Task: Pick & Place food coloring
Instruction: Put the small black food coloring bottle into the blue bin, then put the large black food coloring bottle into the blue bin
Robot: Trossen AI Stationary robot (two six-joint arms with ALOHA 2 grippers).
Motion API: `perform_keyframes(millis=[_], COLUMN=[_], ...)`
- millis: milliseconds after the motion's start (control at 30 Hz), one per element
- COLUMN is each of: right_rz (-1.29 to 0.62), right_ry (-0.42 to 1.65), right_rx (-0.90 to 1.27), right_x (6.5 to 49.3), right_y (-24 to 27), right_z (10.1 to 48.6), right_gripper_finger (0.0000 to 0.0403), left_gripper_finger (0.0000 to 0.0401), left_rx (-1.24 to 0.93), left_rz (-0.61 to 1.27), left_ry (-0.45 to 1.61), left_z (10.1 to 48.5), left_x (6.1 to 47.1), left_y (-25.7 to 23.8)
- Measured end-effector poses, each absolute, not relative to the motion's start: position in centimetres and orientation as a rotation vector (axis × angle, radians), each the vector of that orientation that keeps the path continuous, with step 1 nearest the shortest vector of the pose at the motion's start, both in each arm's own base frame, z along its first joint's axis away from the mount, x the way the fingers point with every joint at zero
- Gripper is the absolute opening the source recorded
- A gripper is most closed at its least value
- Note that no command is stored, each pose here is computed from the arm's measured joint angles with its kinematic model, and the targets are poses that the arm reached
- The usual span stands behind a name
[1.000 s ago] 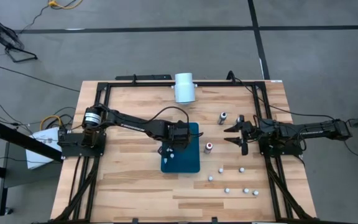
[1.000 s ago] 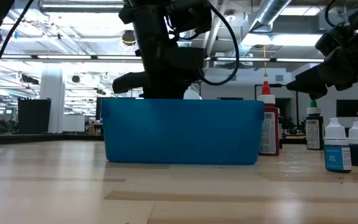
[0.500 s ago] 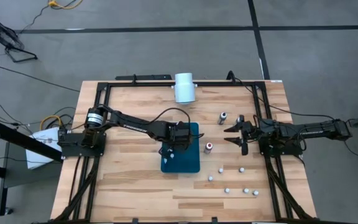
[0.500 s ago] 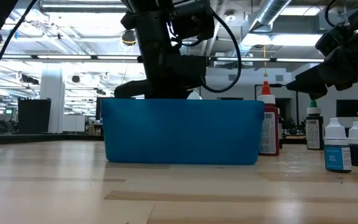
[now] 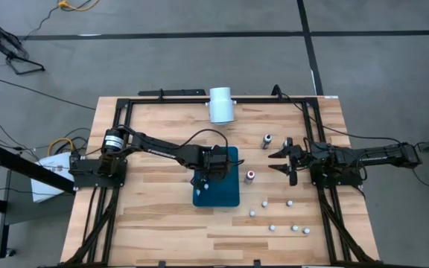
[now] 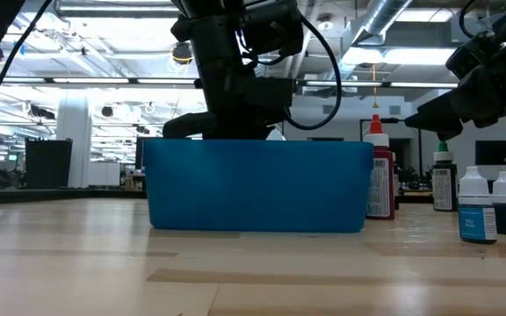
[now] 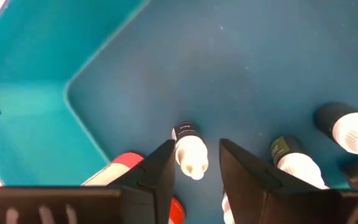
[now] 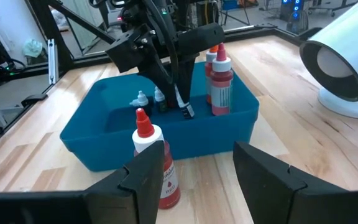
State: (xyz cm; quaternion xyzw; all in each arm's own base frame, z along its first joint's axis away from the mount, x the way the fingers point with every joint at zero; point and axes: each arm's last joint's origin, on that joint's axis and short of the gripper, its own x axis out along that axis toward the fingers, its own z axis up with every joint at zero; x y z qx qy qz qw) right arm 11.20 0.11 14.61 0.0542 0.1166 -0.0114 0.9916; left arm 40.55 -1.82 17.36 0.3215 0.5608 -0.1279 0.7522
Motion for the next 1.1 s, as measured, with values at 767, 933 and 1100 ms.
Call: perform_keyframes(millis=[767,933,1100], right_rz=[-0.022,-0.023,-0.022], right_ry=[0.233,0.235,0.234], right_rx=[0.109,0.109,0.108], right_x=[11.2,11.2,11.2], right_y=[0.1,0.1,0.1], right_z=[14.6,14.6,14.6], right_gripper_finger=[0.0184,0.0184,0.0184], left_gripper_finger=[0.0123,0.0123,0.0123], left_rx=[0.743,0.747,0.748], left_rz=[-0.247,-0.241,-0.237], left_ry=[1.218,1.216,1.204], left_z=[18.7,19.4,20.2], left_x=[40.0,39.7,39.3], left_y=[-2.7,-2.9,-2.9])
